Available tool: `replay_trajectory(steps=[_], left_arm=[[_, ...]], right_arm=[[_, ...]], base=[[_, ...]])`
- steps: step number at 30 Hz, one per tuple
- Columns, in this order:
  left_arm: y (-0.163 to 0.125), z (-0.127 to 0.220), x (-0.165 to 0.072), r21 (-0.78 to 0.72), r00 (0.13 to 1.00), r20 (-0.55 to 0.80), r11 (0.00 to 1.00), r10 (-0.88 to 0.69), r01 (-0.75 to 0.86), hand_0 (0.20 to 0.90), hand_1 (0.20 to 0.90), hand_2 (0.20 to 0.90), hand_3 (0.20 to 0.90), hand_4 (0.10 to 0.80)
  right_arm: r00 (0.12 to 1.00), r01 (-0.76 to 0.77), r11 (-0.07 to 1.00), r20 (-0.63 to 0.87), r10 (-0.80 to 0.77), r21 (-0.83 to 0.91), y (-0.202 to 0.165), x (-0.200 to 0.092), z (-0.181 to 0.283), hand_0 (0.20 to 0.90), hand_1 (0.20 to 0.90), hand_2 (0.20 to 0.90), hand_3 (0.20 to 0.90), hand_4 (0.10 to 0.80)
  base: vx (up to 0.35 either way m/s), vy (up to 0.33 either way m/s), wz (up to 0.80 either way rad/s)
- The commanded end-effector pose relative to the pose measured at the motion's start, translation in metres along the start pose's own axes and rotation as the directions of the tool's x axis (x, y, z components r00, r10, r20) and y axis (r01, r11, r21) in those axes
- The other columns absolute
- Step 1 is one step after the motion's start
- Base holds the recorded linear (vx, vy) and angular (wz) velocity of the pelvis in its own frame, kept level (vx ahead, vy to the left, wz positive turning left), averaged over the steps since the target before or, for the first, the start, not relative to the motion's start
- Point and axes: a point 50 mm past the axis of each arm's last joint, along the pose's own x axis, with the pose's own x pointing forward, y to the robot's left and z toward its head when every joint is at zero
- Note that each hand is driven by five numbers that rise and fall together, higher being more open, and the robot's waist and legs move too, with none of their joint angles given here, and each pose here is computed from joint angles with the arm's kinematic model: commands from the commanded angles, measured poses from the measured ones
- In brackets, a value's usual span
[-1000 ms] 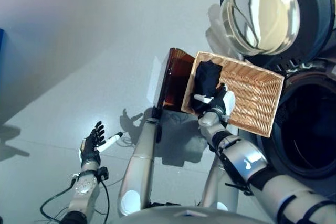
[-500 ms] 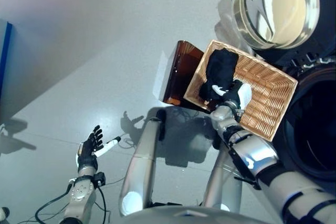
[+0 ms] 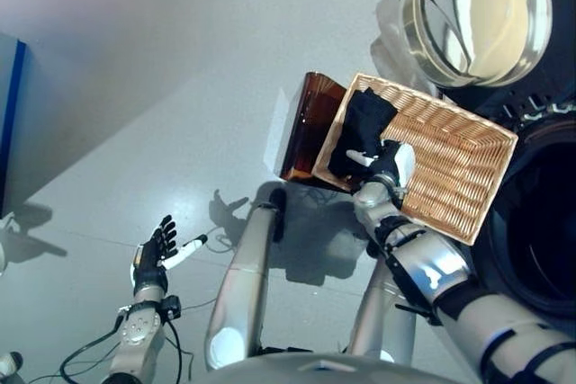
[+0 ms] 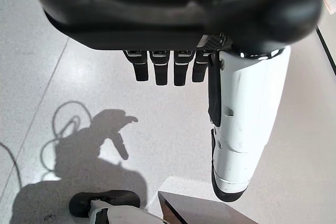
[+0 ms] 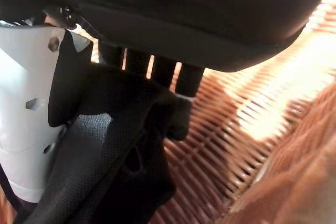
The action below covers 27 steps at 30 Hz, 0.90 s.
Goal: Pick up the clothes and place them into the washing machine
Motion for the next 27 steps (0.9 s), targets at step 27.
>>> replay_trajectory(steps=[27], left_arm=[[0.032, -0.035, -0.008, -0.028, 0.973, -0.152, 0.984, 0.172, -0.178, 0.900, 0.900, 0.900, 0.900, 0.800]], right_arm=[[0.997, -0.071, 0.892, 0.011, 0.073, 0.446, -0.048, -0.007, -0.061, 0.200, 0.200, 0.200, 0.200, 0.300]], base=[[0.048, -0.036, -0.03]])
